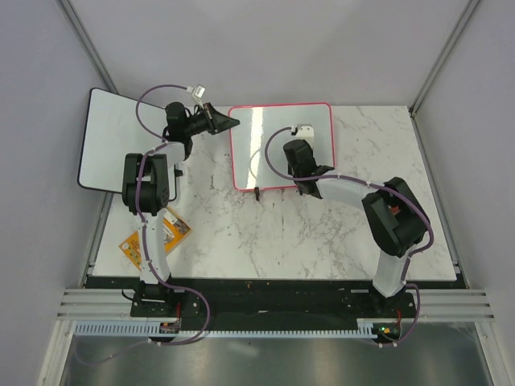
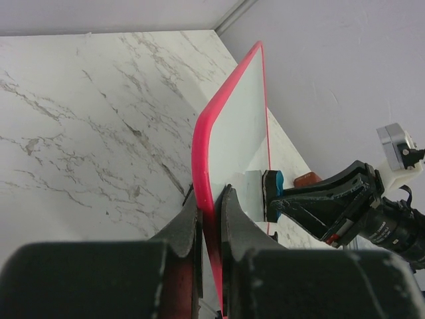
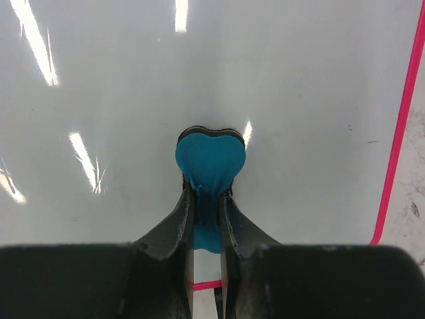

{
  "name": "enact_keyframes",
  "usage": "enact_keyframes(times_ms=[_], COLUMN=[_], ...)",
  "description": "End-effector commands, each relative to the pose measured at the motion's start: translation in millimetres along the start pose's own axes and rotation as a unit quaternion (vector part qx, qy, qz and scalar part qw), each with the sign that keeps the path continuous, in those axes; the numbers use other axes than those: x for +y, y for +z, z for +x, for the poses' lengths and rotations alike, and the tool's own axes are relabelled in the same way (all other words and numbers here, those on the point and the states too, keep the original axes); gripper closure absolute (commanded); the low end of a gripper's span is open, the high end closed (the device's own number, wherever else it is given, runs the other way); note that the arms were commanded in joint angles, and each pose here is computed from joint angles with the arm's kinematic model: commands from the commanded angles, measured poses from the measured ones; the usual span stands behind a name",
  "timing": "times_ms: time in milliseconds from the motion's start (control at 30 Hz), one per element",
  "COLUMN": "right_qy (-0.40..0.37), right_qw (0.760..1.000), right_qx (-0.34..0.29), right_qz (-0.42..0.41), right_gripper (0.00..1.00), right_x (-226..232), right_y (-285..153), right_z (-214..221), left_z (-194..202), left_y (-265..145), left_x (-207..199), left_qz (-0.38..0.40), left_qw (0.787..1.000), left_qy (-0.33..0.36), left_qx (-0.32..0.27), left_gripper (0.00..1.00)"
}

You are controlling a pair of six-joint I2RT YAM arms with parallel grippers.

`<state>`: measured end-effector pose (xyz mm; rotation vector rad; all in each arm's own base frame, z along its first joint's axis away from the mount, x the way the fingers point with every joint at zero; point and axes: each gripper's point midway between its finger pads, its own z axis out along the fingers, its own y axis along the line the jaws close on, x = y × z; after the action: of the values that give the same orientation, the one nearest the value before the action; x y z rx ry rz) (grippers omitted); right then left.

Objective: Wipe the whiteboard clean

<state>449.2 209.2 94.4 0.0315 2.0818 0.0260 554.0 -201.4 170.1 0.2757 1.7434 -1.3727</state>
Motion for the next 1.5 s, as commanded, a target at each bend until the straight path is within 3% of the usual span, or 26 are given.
enact_keyframes(times_ms=[0, 233, 633, 900, 1267, 1467], right_qy=[-0.113, -0.146, -0.137, -0.098, -0.024, 0.005], right_qw=[0.986, 0.973, 0.977, 0.993, 0.999, 0.999], right_qx=[0.107, 0.099, 0.041, 0.003, -0.027, -0.012], right_qz=[-0.053, -0.150, -0.156, -0.069, 0.005, 0.037], right_gripper=[1.00, 1.00, 1.00, 1.00, 1.00, 1.00], right_x=[41, 125, 174, 144, 63, 13], right_y=[0, -5, 20, 44, 65, 74], right_z=[87, 76, 24, -8, -62, -57], left_z=[9, 11, 17, 16, 18, 18], left_y=[5, 7, 12, 12, 11, 11], left_x=[15, 13, 10, 11, 13, 14], left_qz=[0.004, 0.008, 0.011, 0.005, 0.004, 0.003], left_qw=[0.993, 0.993, 0.992, 0.991, 0.990, 0.990], left_qy=[0.114, 0.120, 0.125, 0.134, 0.135, 0.138], left_qx=[0.004, 0.010, 0.021, 0.027, 0.028, 0.030], left_gripper=[0.98, 0.98, 0.98, 0.98, 0.98, 0.98])
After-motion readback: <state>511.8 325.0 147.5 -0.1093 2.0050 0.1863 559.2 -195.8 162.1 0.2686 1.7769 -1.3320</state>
